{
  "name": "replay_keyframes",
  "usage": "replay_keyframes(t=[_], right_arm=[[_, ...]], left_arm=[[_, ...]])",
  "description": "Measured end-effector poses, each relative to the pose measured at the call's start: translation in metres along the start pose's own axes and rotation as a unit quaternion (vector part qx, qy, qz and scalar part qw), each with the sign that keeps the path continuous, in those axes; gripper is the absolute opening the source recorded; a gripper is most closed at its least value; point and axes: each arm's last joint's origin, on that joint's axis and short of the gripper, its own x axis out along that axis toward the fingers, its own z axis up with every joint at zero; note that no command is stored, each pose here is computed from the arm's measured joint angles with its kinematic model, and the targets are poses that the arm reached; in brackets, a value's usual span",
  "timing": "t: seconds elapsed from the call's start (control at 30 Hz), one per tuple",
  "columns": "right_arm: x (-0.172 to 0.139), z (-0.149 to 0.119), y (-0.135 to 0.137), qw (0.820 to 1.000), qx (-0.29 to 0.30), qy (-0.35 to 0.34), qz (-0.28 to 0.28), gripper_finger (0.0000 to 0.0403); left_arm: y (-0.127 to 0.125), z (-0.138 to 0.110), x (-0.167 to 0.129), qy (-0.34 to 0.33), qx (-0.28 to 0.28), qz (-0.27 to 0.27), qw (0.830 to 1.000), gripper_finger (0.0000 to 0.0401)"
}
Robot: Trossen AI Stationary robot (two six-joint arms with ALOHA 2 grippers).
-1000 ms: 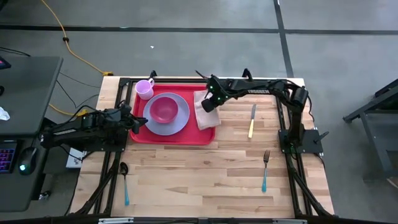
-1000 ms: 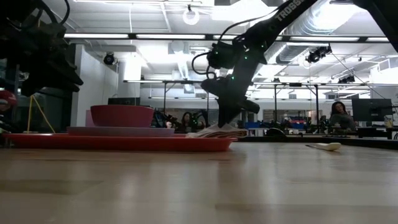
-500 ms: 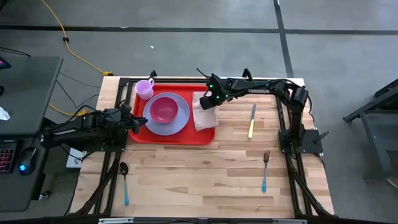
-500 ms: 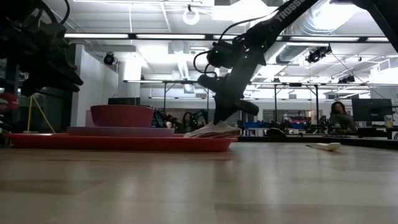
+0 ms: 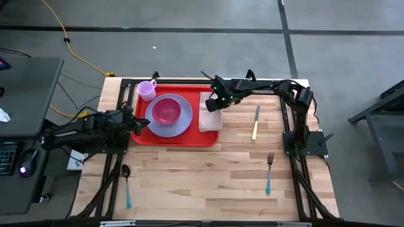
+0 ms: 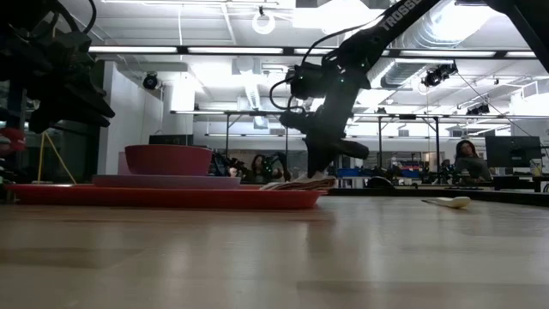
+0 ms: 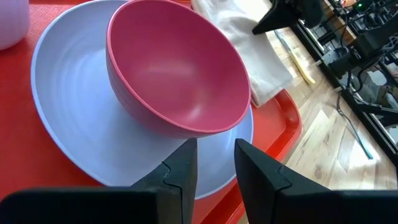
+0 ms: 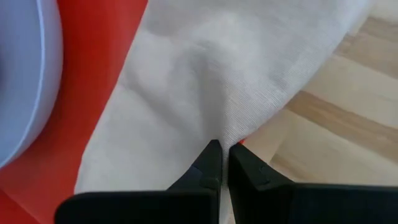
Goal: Set up tray
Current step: Put the white table napkin on the red serving tray to the right of the purple plate
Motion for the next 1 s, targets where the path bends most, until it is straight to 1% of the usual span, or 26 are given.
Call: replay_keyframes(t=[0.3,0.47,0.73,1.0], right_arm=[[0.001,-0.011,0.012,1.000,0.025,0.015,0.011,0.0000],[0.004,-0.012,0.013,0.999,0.038,0.017,0.012,0.0000],[0.019,-0.017,0.023,0.998,0.044,0.020,0.038,0.0000],[0.022,-0.020,0.028,0.998,0.049,0.009,0.036,0.0000]], left_arm=[[0.000,0.000,0.000,-0.008,0.000,0.008,1.000,0.0138],[0.000,0.000,0.000,-0.008,0.000,0.008,1.000,0.0138],[0.001,0.000,0.000,-0.008,0.000,0.008,1.000,0.0138],[0.001,0.000,0.000,-0.008,0.000,0.008,1.000,0.0138]])
